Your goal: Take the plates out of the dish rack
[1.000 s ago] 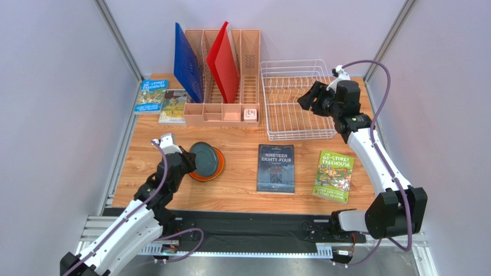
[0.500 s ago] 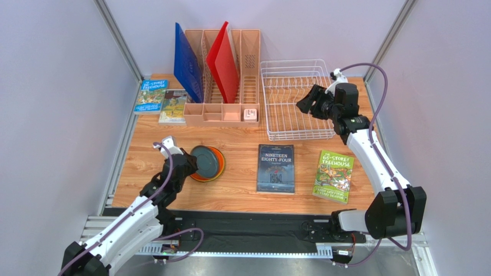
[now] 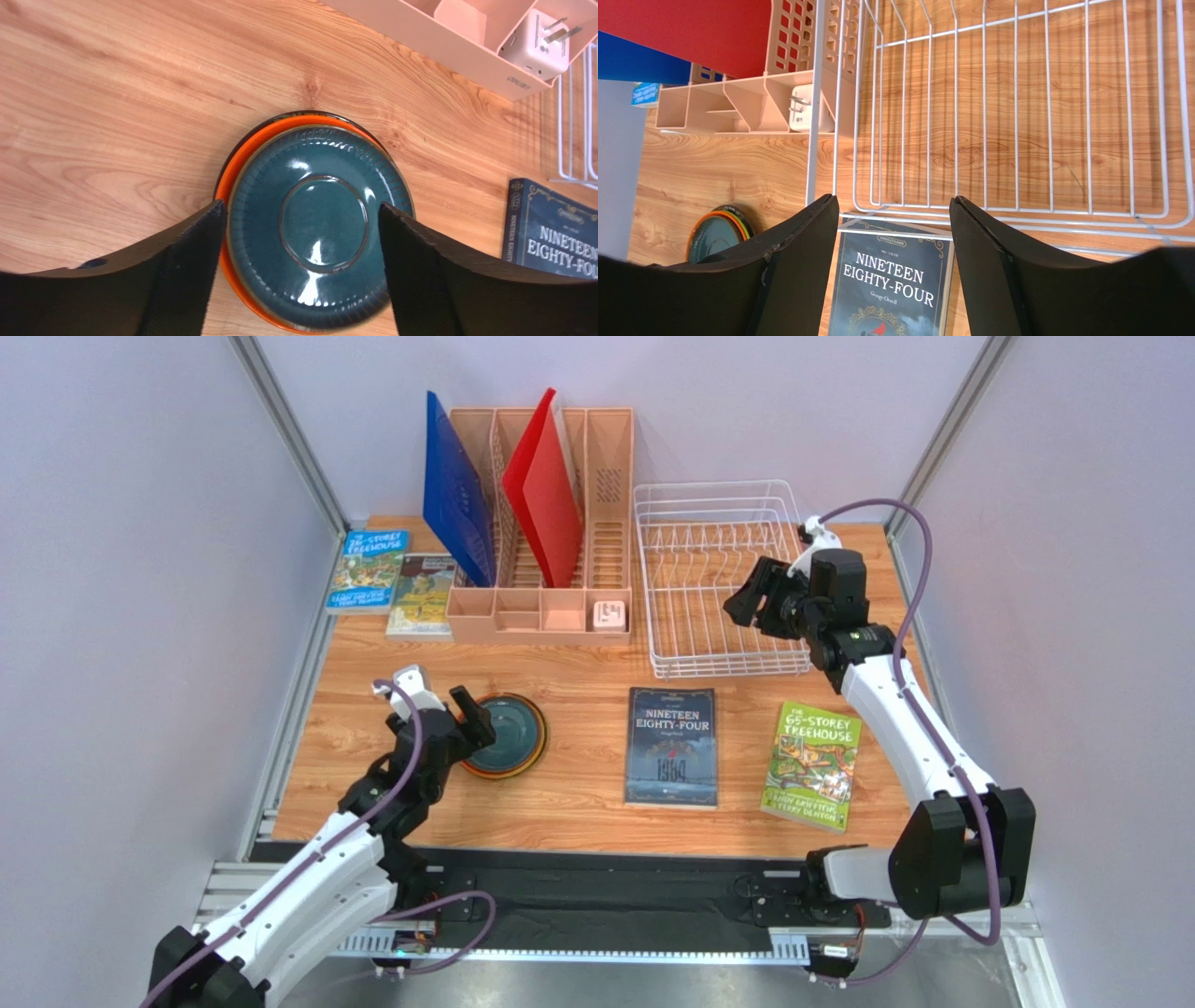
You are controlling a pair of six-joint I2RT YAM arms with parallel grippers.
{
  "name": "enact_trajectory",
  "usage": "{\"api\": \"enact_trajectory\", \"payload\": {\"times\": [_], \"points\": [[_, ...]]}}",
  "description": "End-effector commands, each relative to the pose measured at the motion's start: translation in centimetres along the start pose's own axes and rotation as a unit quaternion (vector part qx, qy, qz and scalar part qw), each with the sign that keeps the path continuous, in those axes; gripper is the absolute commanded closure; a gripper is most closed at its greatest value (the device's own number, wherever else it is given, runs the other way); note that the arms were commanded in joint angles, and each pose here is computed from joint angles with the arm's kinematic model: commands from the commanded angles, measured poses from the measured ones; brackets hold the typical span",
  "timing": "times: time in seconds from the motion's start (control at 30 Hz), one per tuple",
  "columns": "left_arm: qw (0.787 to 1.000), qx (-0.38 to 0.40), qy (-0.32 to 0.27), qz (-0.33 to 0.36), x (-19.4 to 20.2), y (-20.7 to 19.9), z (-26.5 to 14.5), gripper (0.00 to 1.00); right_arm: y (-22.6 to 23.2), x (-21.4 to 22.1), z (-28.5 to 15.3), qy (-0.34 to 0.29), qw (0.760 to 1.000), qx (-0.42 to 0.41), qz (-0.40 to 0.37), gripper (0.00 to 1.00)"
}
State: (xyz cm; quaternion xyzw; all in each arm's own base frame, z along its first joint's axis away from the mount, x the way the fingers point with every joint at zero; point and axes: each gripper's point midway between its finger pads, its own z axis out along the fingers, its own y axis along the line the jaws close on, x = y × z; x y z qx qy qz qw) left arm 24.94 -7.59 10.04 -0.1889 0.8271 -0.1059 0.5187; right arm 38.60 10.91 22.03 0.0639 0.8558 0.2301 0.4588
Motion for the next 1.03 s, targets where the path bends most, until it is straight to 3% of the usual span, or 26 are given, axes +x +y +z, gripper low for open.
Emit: {"api": "enact_trajectory", "payload": {"times": [0.0, 0.1, 0.47, 0.7, 1.0], "points": [[0.999, 0.014, -0.030, 0.008, -3.6, -1.7, -1.0, 0.11, -0.7, -1.0, -1.0, -0.024, 0.999, 0.020, -0.025, 0.35], [0.998, 0.029, -0.039, 0.027, -5.3, -2.6, -1.8, 0.01, -1.3, -1.5, -1.6, -0.037, 0.998, 0.041, -0.034, 0.33], [0.985, 0.118, -0.074, 0.100, -13.7, -9.1, -5.6, 0.00, -1.2, -4.8, -6.7, -0.117, 0.987, 0.076, -0.076, 0.32], [0.975, 0.151, -0.077, 0.141, -15.2, -11.0, -6.5, 0.00, -2.4, -5.9, -9.7, -0.173, 0.973, 0.119, -0.096, 0.32], [0.969, 0.162, -0.084, 0.165, -16.3, -11.6, -7.1, 0.00, -2.7, -5.7, -9.8, -0.177, 0.971, 0.121, -0.102, 0.31]]}}
